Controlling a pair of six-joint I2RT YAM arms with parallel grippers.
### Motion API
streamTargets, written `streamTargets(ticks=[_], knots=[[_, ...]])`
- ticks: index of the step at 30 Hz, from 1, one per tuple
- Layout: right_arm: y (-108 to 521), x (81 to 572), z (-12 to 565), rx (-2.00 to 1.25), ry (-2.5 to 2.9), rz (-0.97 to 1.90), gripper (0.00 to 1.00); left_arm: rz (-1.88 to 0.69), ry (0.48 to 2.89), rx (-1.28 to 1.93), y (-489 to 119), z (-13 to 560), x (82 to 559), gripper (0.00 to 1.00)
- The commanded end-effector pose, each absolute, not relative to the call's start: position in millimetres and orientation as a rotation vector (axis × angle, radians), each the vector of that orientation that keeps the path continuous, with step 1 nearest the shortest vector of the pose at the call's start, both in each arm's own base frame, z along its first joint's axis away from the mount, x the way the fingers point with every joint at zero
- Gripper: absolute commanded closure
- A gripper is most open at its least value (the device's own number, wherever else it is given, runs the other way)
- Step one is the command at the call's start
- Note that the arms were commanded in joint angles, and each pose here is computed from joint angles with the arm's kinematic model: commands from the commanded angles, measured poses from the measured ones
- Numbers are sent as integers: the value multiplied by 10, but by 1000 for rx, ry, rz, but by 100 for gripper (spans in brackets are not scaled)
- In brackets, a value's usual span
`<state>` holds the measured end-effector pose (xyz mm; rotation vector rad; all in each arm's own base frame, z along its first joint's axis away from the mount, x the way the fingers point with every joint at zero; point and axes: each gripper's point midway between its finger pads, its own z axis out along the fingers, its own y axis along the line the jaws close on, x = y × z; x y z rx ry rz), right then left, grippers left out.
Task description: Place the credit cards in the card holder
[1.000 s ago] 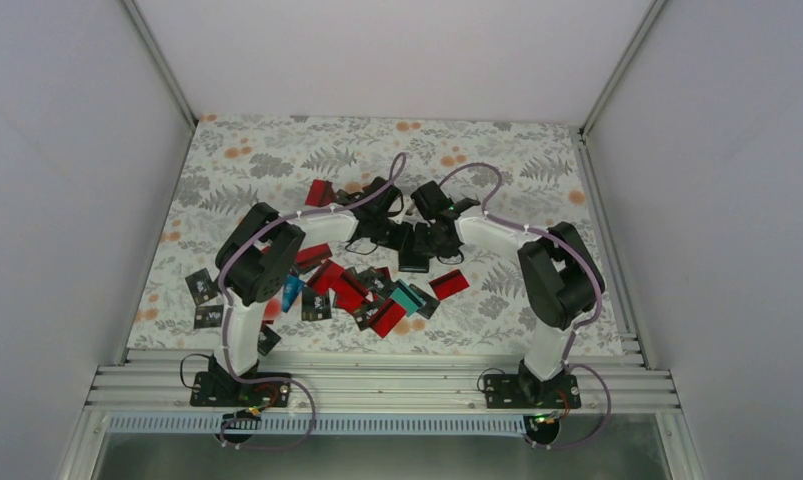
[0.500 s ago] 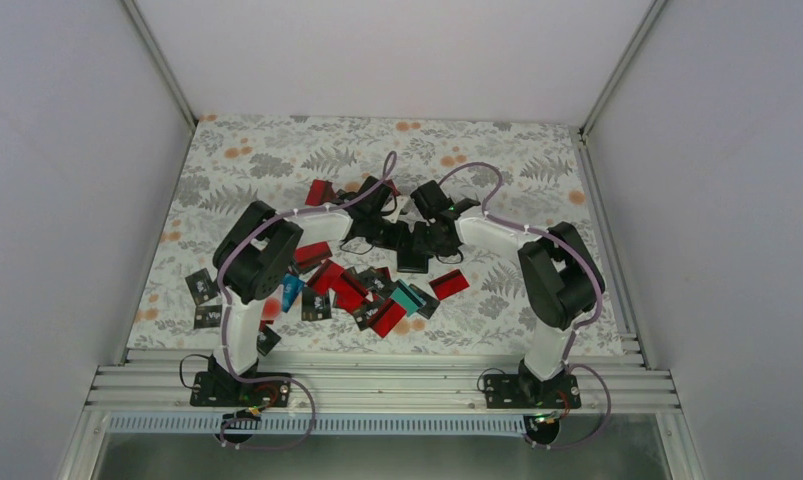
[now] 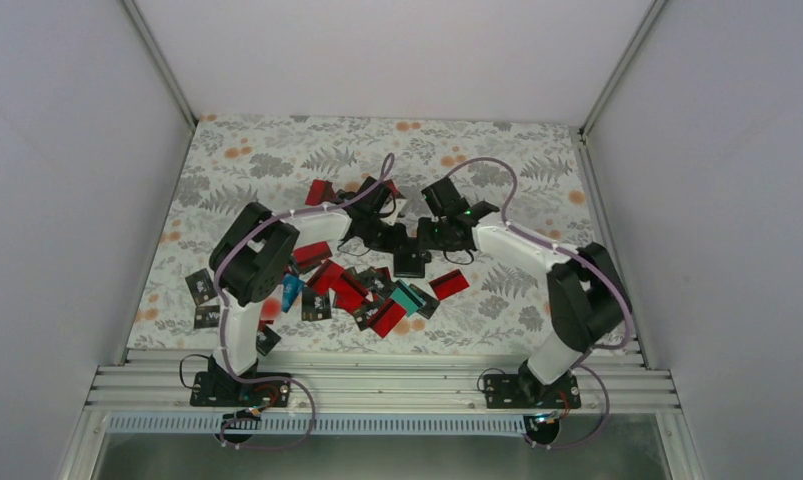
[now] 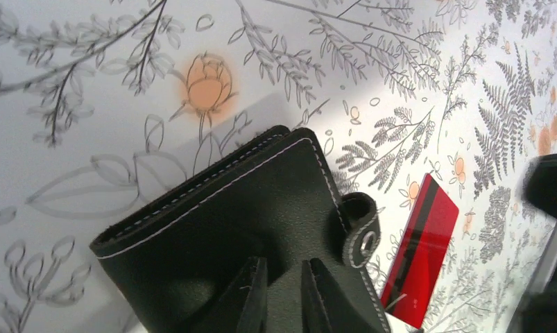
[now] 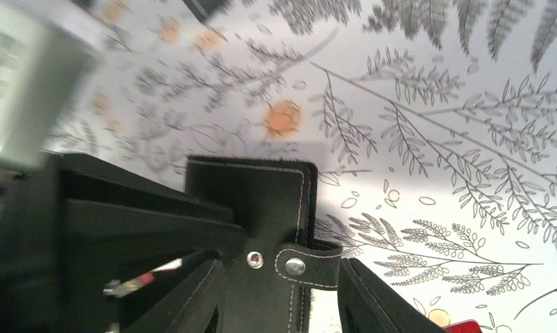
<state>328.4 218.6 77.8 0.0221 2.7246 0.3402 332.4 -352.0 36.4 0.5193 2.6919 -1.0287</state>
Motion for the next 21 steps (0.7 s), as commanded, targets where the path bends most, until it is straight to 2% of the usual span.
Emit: streamTargets(ticks=[1, 6, 13, 21], knots=[[2220, 3365, 1105, 8, 2652, 433, 57, -907, 2725, 515, -3355, 543, 3248, 80], [2235, 3332, 1140, 31, 2681, 461, 57, -772, 2690, 519, -3099, 708, 3181, 67], [2373, 3251, 965, 46, 2757, 541, 59, -795, 2701, 480, -2953, 582, 2968, 70], [2372, 3221, 617, 57, 2864, 435, 61, -929, 2682, 499, -3128, 450, 2950, 69]])
